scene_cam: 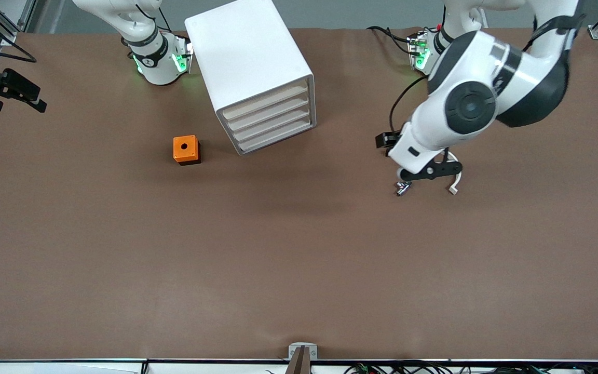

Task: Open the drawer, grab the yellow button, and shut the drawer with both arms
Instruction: 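Move the left gripper to the white cabinet's top drawer handle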

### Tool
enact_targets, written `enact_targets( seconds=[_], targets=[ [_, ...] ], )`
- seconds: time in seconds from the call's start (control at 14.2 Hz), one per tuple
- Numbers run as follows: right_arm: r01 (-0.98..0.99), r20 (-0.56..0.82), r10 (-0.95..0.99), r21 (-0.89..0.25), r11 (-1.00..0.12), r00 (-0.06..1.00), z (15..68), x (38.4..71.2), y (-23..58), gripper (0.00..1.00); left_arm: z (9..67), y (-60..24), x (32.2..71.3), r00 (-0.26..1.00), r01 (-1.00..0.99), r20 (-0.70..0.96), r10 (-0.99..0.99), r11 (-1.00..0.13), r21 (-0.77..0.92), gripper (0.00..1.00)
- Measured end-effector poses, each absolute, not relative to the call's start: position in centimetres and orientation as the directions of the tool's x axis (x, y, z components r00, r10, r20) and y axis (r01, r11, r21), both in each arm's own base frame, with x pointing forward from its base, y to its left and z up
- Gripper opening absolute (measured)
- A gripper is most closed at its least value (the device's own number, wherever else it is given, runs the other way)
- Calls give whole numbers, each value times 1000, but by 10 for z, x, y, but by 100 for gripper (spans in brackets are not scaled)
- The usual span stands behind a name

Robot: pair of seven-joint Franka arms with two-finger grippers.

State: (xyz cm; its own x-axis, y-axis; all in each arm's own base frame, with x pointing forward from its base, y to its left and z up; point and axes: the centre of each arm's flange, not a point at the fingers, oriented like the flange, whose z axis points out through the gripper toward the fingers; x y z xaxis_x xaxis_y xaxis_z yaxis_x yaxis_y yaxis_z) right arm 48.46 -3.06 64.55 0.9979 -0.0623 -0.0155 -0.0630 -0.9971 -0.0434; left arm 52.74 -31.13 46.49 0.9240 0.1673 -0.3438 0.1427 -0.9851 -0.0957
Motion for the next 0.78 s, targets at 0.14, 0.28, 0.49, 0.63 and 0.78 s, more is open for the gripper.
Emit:
enact_targets(
  seconds=[0.14,0.28,0.49,0.63,0.78],
  targets=[
    [-63,-15,-62,-43,-997,998,646,485,-31,100,453,-339,516,908,195,-347,233,-971,-140,100],
    [-63,-16,-62,-43,-997,998,645,485,-31,100,444,-367,502,892,242,-344,291,-954,-179,100],
    [-63,-15,-62,-43,-997,998,646,485,-31,100,428,-396,494,838,343,-369,402,-914,-216,100],
    [-63,-7,-63,-43,-997,998,648,485,-31,100,408,-410,494,762,441,-393,515,-857,-266,100],
    [-64,9,-64,-44,-997,998,655,485,-31,100,384,-427,490,673,529,-390,629,-777,-340,100]
  ],
)
